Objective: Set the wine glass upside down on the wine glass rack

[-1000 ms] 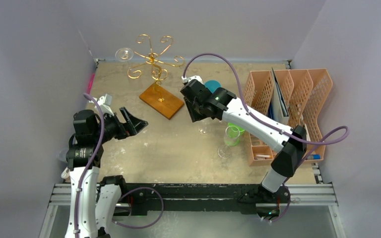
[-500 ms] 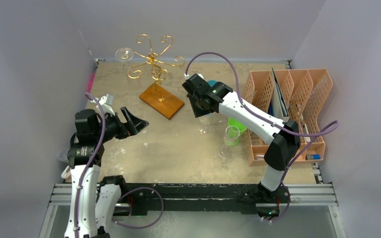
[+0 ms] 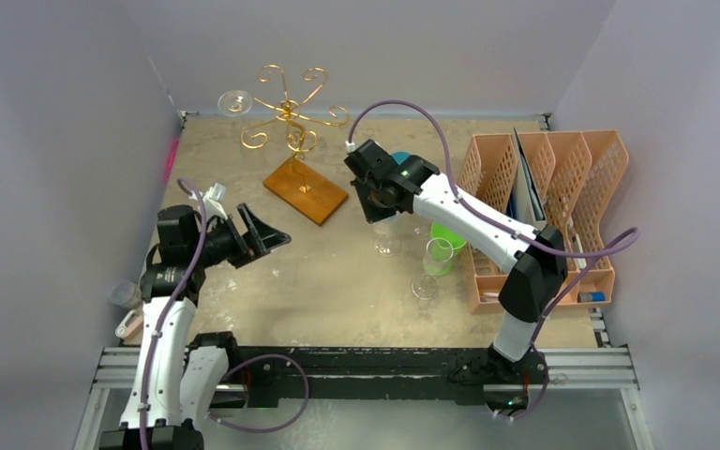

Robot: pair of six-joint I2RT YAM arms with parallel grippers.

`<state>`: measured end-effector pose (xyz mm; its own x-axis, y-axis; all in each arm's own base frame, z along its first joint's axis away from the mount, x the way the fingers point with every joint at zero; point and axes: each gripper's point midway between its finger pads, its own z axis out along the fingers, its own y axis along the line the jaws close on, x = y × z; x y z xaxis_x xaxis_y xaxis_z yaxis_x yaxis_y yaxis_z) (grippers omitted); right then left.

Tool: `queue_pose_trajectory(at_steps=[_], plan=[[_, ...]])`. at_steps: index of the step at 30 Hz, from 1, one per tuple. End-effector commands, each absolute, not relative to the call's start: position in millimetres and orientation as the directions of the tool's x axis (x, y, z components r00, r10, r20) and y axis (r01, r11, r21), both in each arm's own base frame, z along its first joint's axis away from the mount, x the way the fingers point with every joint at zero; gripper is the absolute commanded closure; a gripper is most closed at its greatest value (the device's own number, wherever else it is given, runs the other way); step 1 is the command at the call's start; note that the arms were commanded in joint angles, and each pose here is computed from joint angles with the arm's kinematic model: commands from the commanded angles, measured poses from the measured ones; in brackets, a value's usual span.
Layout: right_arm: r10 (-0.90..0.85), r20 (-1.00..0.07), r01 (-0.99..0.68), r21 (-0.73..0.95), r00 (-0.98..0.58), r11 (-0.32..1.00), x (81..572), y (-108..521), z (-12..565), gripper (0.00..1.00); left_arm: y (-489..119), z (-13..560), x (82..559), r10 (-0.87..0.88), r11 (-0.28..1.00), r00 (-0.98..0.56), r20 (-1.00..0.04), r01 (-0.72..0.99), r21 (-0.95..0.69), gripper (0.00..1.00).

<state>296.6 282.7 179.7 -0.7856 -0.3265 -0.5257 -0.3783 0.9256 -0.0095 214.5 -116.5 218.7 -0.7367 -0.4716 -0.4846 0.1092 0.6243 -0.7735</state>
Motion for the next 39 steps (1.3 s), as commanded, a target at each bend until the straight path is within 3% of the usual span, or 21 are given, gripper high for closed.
queue_pose_trajectory(at_steps=[1, 4, 9, 18, 21, 31, 39], plan=[[-0.324, -0.529, -0.39, 0.014, -0.784, 0.921, 293.9, 283.9, 174.9, 0.95, -126.4, 209.0, 216.2, -0.539, 0.518, -0.763, -0.358, 0.035, -0.855, 0.14], [-0.294, -0.579, -0.389, 0.044, -0.76, 0.92, 298.1, 288.6, 184.2, 1.0, -128.4, 198.0, 218.4, -0.568, 0.475, -0.777, -0.27, -0.042, -0.879, 0.14], [-0.249, -0.63, -0.411, 0.123, -0.736, 0.903, 290.6, 294.9, 203.1, 1.0, -122.8, 175.8, 227.2, -0.66, 0.422, -0.739, -0.131, -0.221, -0.879, 0.14], [-0.135, -0.768, -0.54, 0.304, -0.627, 0.785, 261.4, 328.5, 255.3, 1.0, -125.7, 158.0, 231.8, -0.793, 0.077, -0.524, 0.312, -0.594, -0.801, 0.14], [-0.114, -0.845, -0.599, 0.269, -0.522, 0.754, 255.2, 346.8, 267.3, 1.0, -130.8, 161.0, 234.1, -0.767, 0.016, -0.507, 0.394, -0.629, -0.778, 0.15], [-0.1, -0.935, -0.745, 0.203, -0.34, 0.635, 233.9, 397.3, 287.3, 1.0, -130.7, 163.2, 222.3, -0.768, -0.062, -0.381, 0.514, -0.755, -0.653, 0.22], [-0.128, -0.968, -0.81, 0.104, -0.216, 0.578, 209.0, 429.5, 291.6, 1.0, -117.5, 170.0, 224.3, -0.837, -0.042, -0.3, 0.458, -0.799, -0.6, 0.31]])
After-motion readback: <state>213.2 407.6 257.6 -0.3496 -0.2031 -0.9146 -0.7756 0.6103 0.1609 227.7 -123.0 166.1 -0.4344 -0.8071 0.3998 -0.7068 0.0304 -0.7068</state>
